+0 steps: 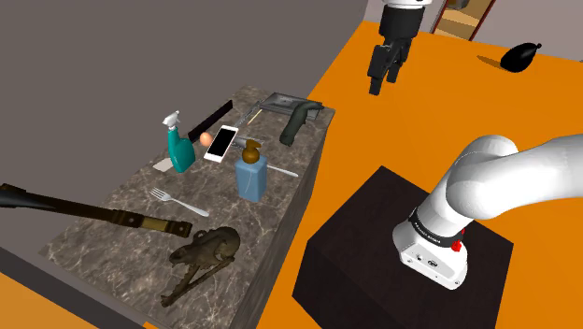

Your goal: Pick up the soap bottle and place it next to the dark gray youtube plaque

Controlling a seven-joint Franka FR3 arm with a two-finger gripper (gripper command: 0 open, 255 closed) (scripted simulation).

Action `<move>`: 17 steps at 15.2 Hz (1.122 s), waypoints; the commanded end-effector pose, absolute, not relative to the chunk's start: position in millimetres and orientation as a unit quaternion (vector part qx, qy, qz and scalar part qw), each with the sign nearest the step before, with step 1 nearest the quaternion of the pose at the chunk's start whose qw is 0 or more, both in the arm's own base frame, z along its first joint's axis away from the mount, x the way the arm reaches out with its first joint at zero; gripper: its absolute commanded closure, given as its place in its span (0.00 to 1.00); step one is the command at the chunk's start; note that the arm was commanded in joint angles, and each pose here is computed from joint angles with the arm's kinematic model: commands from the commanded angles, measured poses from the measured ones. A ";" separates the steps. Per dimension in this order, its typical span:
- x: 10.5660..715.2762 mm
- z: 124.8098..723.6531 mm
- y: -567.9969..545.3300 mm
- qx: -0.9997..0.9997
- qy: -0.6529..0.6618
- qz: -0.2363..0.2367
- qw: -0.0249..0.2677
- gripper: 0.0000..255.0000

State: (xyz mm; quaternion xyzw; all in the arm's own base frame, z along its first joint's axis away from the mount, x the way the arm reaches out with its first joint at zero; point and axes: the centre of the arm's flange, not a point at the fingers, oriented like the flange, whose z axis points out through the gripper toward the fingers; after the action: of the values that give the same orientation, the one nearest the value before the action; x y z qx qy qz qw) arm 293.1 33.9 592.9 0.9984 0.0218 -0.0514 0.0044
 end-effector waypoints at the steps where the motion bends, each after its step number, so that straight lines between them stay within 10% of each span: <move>1: 293.1 592.9 33.9 0.998 0.022 -0.051 0.004 0.00; 17: 419.8 478.5 143.9 1.000 0.001 -0.018 -0.001 0.00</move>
State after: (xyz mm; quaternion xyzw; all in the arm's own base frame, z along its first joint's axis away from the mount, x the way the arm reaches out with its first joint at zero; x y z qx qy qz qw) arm 413.1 134.0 488.9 0.9998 0.0025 -0.0206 -0.0001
